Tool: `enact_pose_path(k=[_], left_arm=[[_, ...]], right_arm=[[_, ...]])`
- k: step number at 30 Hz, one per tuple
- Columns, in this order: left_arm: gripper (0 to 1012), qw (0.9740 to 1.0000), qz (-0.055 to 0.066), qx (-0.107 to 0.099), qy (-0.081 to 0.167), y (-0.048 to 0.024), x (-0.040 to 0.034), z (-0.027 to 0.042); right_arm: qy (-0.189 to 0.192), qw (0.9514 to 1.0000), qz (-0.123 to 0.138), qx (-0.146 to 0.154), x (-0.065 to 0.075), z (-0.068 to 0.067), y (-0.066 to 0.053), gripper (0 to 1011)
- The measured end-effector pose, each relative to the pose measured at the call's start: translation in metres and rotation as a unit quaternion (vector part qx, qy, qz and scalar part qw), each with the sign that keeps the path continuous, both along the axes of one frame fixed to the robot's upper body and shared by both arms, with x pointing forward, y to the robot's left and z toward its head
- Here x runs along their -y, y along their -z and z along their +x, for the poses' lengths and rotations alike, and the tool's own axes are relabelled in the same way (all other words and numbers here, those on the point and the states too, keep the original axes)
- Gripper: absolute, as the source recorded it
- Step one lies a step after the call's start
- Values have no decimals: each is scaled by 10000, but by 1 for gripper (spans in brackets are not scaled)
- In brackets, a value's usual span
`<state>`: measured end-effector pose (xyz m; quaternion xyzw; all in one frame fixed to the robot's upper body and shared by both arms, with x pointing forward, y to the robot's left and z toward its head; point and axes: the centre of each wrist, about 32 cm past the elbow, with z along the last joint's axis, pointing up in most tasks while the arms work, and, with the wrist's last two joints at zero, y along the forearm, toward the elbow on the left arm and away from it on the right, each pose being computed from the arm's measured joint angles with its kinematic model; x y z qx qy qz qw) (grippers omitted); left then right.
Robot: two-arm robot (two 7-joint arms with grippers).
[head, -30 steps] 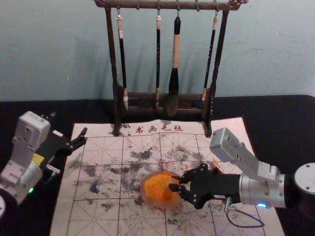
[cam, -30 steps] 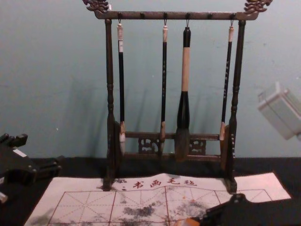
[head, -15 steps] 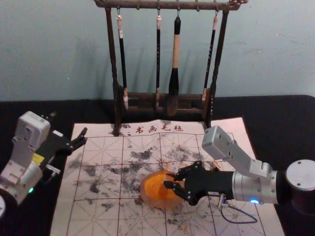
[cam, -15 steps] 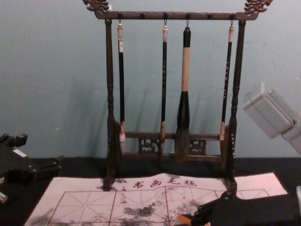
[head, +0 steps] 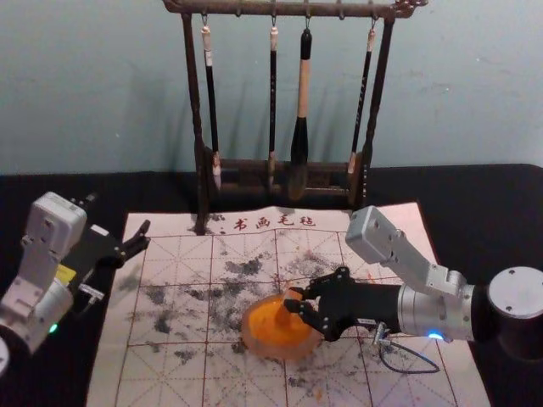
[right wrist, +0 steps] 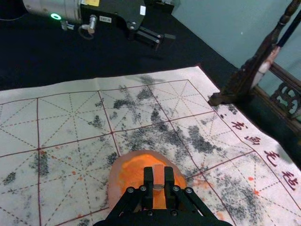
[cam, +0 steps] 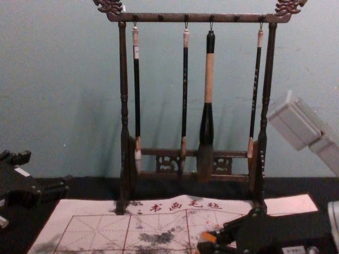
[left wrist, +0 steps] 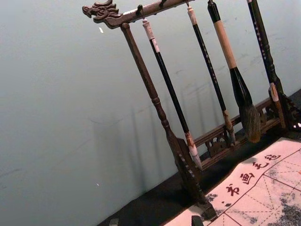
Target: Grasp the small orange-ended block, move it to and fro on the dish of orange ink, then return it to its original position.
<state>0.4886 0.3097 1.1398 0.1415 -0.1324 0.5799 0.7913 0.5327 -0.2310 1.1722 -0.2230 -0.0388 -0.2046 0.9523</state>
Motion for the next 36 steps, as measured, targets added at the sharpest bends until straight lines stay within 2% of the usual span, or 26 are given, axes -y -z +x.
enact_pose_path(k=[10,21,36], left_arm=[[1001,10000,0,0,0,0,0,0],[1001,10000,0,0,0,0,0,0],[1001,10000,0,0,0,0,0,0]], right_arm=[[96,9999,-53,-2,74,-2,-12,105],[124,9999,-81,-12,164,-65,-42,105],[-66,9999,-74,-85,153,-161,-51,106]])
